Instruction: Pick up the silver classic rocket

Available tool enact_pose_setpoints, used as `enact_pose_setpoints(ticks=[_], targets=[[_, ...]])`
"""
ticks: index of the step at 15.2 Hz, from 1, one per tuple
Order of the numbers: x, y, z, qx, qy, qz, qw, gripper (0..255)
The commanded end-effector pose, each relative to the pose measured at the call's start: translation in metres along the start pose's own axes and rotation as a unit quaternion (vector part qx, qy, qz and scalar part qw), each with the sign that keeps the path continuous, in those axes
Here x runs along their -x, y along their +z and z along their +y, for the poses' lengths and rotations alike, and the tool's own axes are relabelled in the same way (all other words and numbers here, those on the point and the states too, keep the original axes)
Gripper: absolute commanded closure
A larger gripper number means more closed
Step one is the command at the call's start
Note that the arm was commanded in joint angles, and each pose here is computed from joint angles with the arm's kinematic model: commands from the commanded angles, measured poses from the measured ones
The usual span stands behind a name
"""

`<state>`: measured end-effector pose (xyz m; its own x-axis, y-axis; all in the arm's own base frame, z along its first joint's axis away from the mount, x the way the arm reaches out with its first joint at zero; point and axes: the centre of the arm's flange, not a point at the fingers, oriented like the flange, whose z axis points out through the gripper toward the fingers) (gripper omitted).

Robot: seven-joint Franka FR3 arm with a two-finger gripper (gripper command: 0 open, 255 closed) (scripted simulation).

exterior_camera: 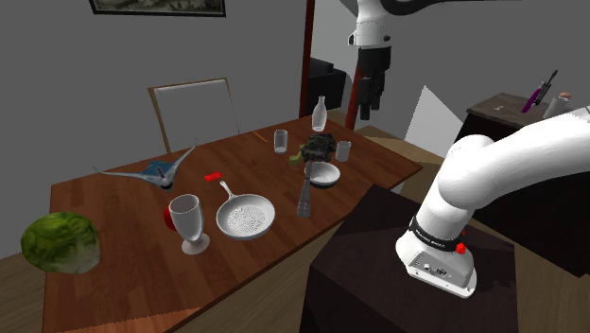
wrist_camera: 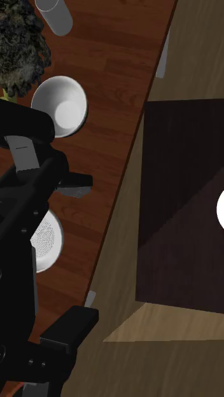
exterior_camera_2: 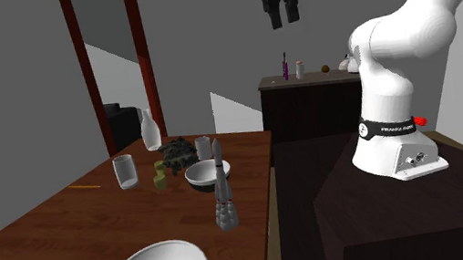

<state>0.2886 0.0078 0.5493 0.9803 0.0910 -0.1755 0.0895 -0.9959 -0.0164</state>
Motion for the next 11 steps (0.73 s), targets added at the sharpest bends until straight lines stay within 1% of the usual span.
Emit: enact_pose_setpoints(ticks=[1,11], targets=[[0.000,0.000,0.000,0.000,0.000,0.000,1.0000,0],[-0.099,0.086,0.022,-0.001,0.033,-0.003,0.9994,0]])
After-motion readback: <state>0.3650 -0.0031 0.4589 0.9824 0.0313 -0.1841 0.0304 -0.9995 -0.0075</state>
